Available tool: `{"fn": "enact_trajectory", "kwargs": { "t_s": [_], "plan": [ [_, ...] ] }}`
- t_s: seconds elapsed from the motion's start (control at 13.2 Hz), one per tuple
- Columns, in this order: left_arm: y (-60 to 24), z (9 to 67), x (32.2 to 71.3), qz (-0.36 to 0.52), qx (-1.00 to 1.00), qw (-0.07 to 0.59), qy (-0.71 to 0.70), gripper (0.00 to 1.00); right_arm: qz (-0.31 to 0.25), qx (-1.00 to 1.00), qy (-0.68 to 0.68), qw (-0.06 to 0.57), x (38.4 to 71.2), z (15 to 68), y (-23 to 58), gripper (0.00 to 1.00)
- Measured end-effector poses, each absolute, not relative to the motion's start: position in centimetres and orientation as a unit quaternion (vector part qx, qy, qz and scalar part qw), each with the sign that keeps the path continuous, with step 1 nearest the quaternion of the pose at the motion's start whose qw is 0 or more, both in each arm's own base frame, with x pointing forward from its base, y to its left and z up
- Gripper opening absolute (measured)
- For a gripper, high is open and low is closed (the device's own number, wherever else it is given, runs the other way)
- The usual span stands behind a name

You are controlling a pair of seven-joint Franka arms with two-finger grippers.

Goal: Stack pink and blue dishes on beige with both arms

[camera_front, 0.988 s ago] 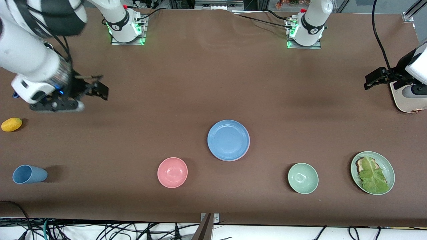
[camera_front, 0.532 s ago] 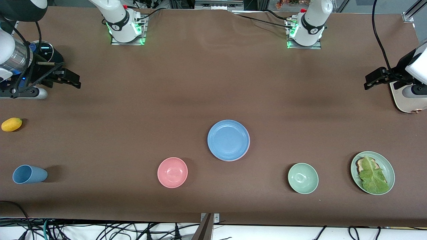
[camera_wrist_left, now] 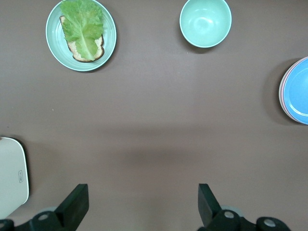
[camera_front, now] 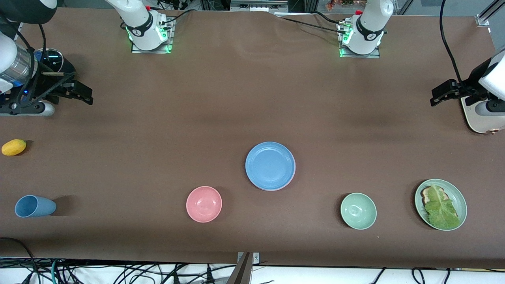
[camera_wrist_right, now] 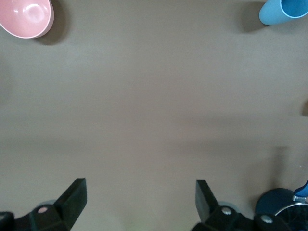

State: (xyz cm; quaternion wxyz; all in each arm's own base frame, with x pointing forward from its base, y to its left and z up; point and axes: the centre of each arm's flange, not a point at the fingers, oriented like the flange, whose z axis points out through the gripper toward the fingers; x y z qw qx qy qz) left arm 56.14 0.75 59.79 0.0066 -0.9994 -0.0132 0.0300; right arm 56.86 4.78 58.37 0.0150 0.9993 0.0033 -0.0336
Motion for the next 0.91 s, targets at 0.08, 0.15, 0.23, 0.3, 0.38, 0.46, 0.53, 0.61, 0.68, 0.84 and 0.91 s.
{"fn": "enact_trajectory", "kwargs": {
  "t_s": [0.08, 0.15, 0.23, 0.3, 0.38, 0.46, 0.53, 0.61, 0.68, 0.84, 0.91],
  "plan": [
    [0.70, 59.79, 56.14, 0.030, -0.999, 0.007, -0.013, 1.00, -0.033, 0.999, 0.003, 0.015, 56.86, 58.40, 4.76, 1.00],
    [0.70, 59.79, 56.14, 0.030, -0.999, 0.007, -0.013, 1.00, -0.033, 0.999, 0.003, 0.015, 56.87, 58.45, 4.76, 1.00],
    [0.70, 59.79, 56.14, 0.030, -0.999, 0.007, -0.013, 1.00, -0.032, 0.999, 0.003, 0.015, 56.88, 58.56, 4.73, 1.00],
    [0.70, 59.79, 56.14, 0.030, -0.999, 0.007, -0.013, 1.00, -0.031, 0.999, 0.003, 0.015, 56.90, 58.64, 4.67, 1.00],
    [0.69, 59.78, 56.14, 0.030, -0.999, 0.007, -0.013, 1.00, -0.030, 0.999, 0.002, 0.015, 56.91, 58.68, 4.60, 1.00],
    [0.69, 59.78, 56.14, 0.030, -0.999, 0.007, -0.013, 1.00, -0.031, 0.999, 0.002, 0.015, 56.89, 58.66, 4.56, 1.00],
    [0.69, 59.78, 56.14, 0.030, -0.999, 0.007, -0.013, 1.00, -0.035, 0.999, 0.003, 0.015, 56.80, 58.60, 4.59, 1.00],
    [0.69, 59.78, 56.14, 0.030, -0.999, 0.007, -0.013, 1.00, -0.041, 0.999, 0.004, 0.016, 56.66, 58.51, 4.69, 1.00],
    [0.69, 59.78, 56.14, 0.030, -0.999, 0.007, -0.013, 1.00, -0.046, 0.999, 0.006, 0.016, 56.54, 58.44, 4.81, 1.00],
    [0.69, 59.78, 56.14, 0.030, -0.999, 0.007, -0.013, 1.00, -0.048, 0.999, 0.007, 0.016, 56.47, 58.39, 4.93, 1.00],
    [0.69, 59.78, 56.14, 0.030, -0.999, 0.007, -0.013, 1.00, -0.048, 0.999, 0.007, 0.016, 56.46, 58.39, 4.94, 1.00]
  ]
}}
